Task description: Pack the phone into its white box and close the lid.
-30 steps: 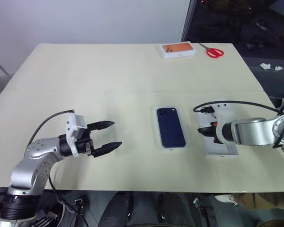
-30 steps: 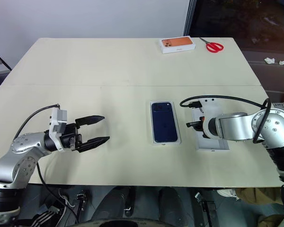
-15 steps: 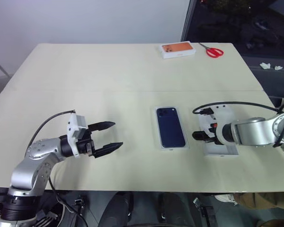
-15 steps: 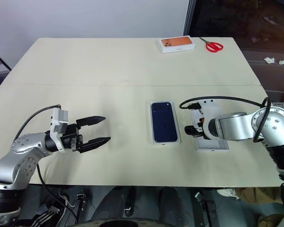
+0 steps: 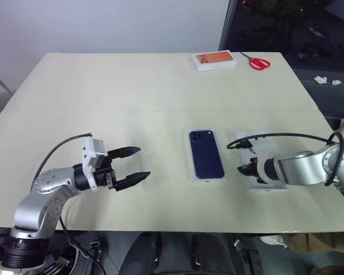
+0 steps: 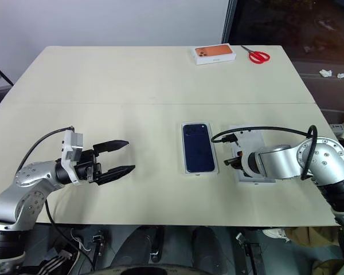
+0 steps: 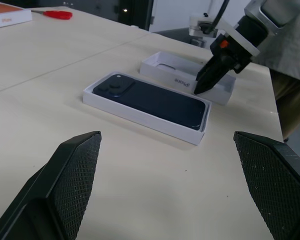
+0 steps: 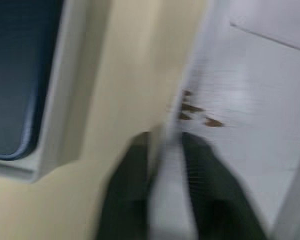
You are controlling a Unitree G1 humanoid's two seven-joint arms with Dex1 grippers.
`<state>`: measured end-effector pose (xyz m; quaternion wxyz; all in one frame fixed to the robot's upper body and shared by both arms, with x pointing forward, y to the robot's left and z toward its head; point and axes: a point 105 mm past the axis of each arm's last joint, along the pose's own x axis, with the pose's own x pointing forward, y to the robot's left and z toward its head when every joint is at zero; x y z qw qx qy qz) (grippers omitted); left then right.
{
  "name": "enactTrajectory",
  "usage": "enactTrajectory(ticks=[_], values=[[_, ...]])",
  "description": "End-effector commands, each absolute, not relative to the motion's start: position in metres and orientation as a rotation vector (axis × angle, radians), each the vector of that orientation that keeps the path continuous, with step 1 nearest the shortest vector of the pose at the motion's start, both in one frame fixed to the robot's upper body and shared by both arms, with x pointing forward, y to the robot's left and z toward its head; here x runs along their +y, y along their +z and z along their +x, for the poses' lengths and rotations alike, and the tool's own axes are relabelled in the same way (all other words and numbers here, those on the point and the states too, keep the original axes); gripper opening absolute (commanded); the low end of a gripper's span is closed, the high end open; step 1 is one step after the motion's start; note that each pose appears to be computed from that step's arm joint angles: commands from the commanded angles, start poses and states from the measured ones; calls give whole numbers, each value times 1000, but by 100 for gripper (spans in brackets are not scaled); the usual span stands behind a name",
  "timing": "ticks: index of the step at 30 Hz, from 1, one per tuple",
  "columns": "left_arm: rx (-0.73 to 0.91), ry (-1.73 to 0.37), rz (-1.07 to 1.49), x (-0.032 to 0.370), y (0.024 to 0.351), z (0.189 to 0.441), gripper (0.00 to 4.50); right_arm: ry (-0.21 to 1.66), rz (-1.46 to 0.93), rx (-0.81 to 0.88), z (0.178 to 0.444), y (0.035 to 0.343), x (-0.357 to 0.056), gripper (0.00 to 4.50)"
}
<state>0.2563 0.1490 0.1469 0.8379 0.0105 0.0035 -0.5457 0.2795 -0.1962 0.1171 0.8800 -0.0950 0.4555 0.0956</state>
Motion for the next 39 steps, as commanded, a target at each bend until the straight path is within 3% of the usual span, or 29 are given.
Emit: enactTrajectory(ticks=[1,7,14,19,22,25,28,33,39], values=[[-21,-1167,32,146,154,252,450,186,-233,954,279,116,-199,5],[-21,-1164,31,146,154,253,450,160,-182,895,290,125,-198,5],[-32,-1148,17,148,158,258,450,236,167,655,325,168,-173,5],[-32,-1139,12,150,159,261,450,422,369,435,342,209,-143,5],[-37,-1131,4,151,160,262,450,597,499,340,339,230,-121,5],[-43,-1120,-2,152,162,263,450,806,783,273,332,251,-101,5],[-47,-1119,-5,152,164,263,450,887,955,293,328,254,-91,5],[-52,-1110,-12,154,167,264,450,1003,1003,351,310,244,-71,5],[-71,-1075,-38,160,175,268,450,1113,1046,513,279,199,-53,5]])
